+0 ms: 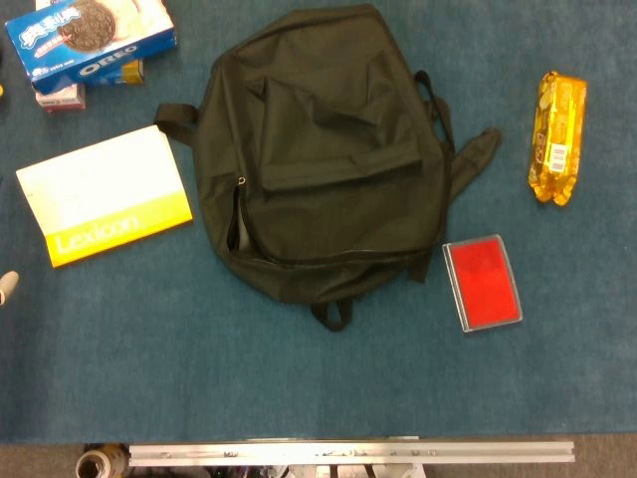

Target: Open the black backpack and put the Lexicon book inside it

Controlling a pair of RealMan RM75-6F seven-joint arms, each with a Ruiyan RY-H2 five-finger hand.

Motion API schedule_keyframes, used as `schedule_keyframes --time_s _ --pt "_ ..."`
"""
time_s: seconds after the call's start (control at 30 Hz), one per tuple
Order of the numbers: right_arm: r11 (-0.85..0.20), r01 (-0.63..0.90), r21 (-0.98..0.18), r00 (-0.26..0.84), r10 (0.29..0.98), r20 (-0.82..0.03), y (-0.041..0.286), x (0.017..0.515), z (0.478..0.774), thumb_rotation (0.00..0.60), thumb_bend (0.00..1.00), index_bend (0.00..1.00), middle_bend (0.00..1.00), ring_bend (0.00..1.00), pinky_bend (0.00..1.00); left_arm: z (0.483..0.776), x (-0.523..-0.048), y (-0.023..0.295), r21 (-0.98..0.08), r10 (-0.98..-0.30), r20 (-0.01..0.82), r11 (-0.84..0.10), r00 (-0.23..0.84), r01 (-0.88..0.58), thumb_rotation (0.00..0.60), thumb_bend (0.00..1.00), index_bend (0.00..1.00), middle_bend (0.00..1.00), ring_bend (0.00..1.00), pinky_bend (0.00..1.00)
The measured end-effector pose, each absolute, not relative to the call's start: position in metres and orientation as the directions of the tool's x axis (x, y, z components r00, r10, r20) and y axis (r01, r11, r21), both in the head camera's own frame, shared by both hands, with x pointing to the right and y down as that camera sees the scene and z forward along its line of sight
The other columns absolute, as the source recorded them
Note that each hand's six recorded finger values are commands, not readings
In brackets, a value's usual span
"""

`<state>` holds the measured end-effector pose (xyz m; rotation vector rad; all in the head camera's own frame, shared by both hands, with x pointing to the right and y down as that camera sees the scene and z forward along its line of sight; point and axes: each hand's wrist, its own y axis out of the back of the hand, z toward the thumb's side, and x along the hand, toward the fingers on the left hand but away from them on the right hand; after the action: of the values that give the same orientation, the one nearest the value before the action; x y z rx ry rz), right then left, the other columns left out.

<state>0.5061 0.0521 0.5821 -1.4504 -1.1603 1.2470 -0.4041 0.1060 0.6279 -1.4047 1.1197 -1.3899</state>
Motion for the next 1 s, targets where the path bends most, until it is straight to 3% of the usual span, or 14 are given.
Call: schedule_keyframes --time_s 0.3,0.5,1.0 --pt "-0.195 0.136 -0.971 0.09 0.979 -0.184 0.048 0.502 0.58 0.6 0.12 0.23 0.27 0.11 0.19 0.625 -0.403 0.108 -0.97 -0.97 0.241 -0.24 -0.012 -0.039 0.6 0.14 0.12 0.14 0.11 0.16" --pt "-0.249 0.187 -0.95 0.172 0.961 -0.218 0.046 0.486 0.579 0.6 0.12 0.23 0.27 0.11 0.19 0.623 -0.404 0.109 -0.972 -0.973 0.23 -0.229 -0.012 -0.049 0.6 0.14 0.12 0.14 0.11 0.16" --pt "-0.469 0.169 -0.867 0.487 0.804 -0.34 0.042 0.398 0.604 0.6 0.12 0.23 0.27 0.11 0.19 0.617 -0.41 0.119 -0.972 -0.974 0.226 -0.226 0.004 -0.063 0.6 0.14 0.12 0.14 0.11 0.16"
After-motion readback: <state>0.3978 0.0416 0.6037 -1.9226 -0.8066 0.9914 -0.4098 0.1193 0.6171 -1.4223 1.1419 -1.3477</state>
